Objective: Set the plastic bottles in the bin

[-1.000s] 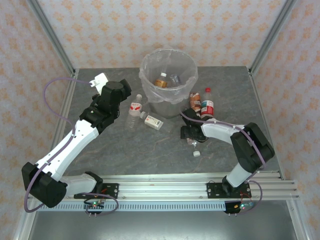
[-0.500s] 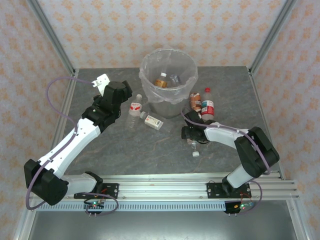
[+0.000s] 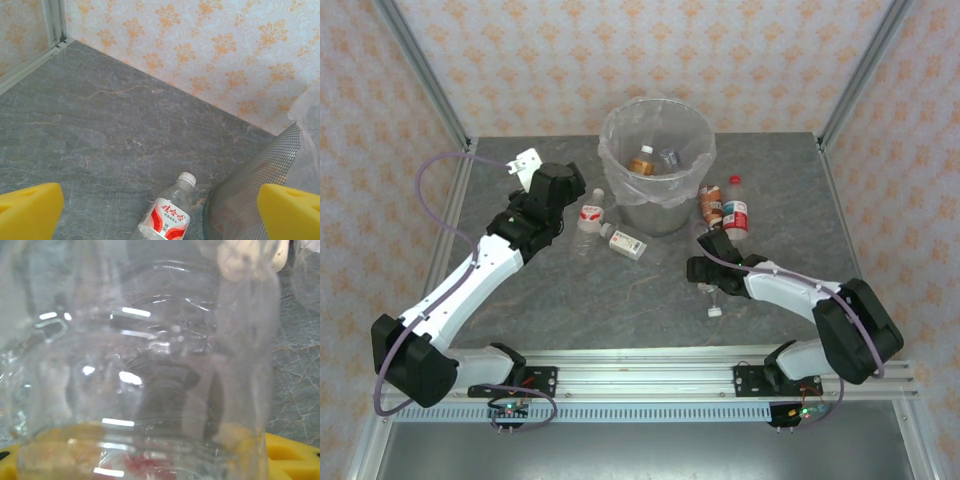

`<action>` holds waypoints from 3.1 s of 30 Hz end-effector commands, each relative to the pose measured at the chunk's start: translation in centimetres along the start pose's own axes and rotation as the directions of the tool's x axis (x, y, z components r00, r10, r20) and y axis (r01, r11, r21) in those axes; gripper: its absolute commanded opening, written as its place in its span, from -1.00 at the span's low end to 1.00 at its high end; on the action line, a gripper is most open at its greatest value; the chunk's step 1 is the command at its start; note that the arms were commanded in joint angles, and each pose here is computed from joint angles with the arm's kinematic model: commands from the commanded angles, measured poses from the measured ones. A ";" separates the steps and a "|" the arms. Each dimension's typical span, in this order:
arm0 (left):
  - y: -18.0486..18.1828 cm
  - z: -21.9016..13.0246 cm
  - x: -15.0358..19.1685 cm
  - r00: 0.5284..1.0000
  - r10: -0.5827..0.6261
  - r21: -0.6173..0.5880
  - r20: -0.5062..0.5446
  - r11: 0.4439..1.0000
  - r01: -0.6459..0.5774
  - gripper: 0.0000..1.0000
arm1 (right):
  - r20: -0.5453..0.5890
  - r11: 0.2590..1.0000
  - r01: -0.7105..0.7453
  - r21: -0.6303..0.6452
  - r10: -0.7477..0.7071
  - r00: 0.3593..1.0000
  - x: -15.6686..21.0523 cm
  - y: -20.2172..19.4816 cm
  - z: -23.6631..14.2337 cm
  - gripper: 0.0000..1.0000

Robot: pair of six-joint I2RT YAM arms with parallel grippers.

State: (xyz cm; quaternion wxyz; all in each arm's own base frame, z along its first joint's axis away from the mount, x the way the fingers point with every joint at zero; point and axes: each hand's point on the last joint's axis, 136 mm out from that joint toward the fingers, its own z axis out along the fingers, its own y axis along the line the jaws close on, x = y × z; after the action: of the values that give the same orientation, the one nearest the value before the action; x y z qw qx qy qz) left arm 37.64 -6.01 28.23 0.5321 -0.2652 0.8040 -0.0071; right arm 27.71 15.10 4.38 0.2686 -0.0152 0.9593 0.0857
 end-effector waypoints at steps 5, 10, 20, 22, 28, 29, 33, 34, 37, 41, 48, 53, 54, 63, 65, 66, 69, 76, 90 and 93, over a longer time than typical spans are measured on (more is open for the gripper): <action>0.3 0.1 -0.6 1.000 -0.015 -0.028 0.007 1.000 0.015 1.00 | 0.134 0.999 0.034 -0.019 -0.031 0.990 -2.2 0.0 -2.1 0.25; 0.4 0.1 -0.4 1.000 -0.017 -0.029 0.002 0.999 0.017 1.00 | 0.214 0.999 0.028 -0.026 -0.021 0.977 -3.5 -0.1 -3.8 0.23; 0.1 0.3 -0.3 1.000 -0.016 -0.023 -0.005 1.000 0.016 1.00 | 0.374 0.999 0.001 -0.033 0.011 0.927 -7.6 0.1 -8.0 0.19; 0.1 0.4 -0.2 1.000 -0.011 -0.026 -0.009 1.000 0.011 1.00 | 0.398 1.000 -0.001 -0.018 0.008 0.917 -8.4 0.0 -8.8 0.19; 0.3 0.4 -0.1 1.000 -0.006 -0.035 -0.010 0.999 0.006 1.00 | 0.477 0.999 -0.043 -0.016 0.045 0.878 -10.9 0.0 -10.7 0.15; 0.4 0.4 -0.1 1.000 -0.008 -0.039 -0.008 0.999 0.008 1.00 | 0.490 0.999 -0.051 -0.010 0.050 0.870 -11.3 -0.1 -11.0 0.14; 0.5 0.4 -0.1 1.000 -0.006 -0.043 -0.004 0.999 0.006 1.00 | 0.553 0.997 -0.079 0.016 0.057 0.831 -13.1 -0.5 -12.6 0.14; 0.5 0.4 -0.2 1.000 -0.005 -0.042 -0.004 0.999 0.005 1.00 | 0.573 0.996 -0.089 0.017 0.063 0.817 -13.6 -0.6 -13.2 0.15; 0.6 0.4 0.0 1.000 0.000 -0.046 -0.007 0.999 0.000 1.00 | 0.614 0.992 -0.127 0.013 0.092 0.784 -15.0 -1.1 -14.6 0.16; 0.9 0.5 0.2 1.000 0.005 -0.056 -0.009 0.998 -0.006 1.00 | 0.647 0.989 -0.147 -0.020 0.125 0.752 -17.0 -1.4 -16.2 0.17; 1.5 0.3 0.3 1.000 -0.001 -0.061 -0.010 0.998 0.001 1.00 | 0.717 0.991 -0.090 -0.094 0.130 0.684 -21.8 0.2 -20.5 0.20; 2.4 0.0 0.3 1.000 -0.002 -0.077 -0.005 0.997 0.001 1.00 | 0.732 0.988 0.041 -0.151 0.084 0.676 -25.0 3.6 -22.9 0.22; 2.6 -0.1 0.4 1.000 -0.001 -0.080 -0.004 0.997 0.001 1.00 | 0.738 0.986 0.069 -0.154 0.068 0.671 -25.7 4.3 -23.3 0.22; 3.2 0.0 1.5 0.997 0.006 -0.061 -0.072 0.998 -0.010 1.00 | 0.735 0.962 0.200 -0.187 0.002 0.678 -30.5 8.7 -22.9 0.22; 3.8 0.0 1.9 0.996 0.018 -0.078 -0.084 0.997 -0.025 1.00 | 0.741 0.958 0.211 -0.194 0.002 0.672 -31.6 9.4 -23.2 0.23; 4.0 -0.1 2.0 0.996 0.021 -0.084 -0.088 0.996 -0.029 1.00 | 0.743 0.956 0.218 -0.197 0.000 0.670 -32.2 9.7 -23.4 0.23; 4.6 -0.1 2.4 0.995 0.025 -0.096 -0.096 0.995 -0.035 1.00 | 0.741 0.948 0.235 -0.216 0.002 0.672 -33.6 10.8 -23.6 0.23; 4.9 -0.2 2.7 0.995 0.016 -0.095 -0.097 0.995 -0.025 1.00 | 0.711 0.957 0.238 -0.163 -0.053 0.701 -35.8 11.7 -20.0 0.23; 5.5 -0.5 3.3 0.994 -0.015 -0.070 -0.104 0.998 0.008 1.00 | 0.594 0.970 0.242 -0.017 -0.185 0.783 -34.9 11.0 -11.2 0.26; 5.6 -0.2 3.6 0.993 -0.016 -0.073 -0.121 0.997 0.007 1.00 | 0.548 0.973 0.230 0.035 -0.211 0.810 -33.9 10.7 -9.7 0.27</action>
State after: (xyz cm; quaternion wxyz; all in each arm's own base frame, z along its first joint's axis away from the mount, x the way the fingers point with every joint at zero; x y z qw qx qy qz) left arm 34.17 -3.05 23.75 0.4752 -0.2767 0.8352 0.0104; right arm 50.94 23.51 32.23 0.5439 -0.1073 0.8255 0.1063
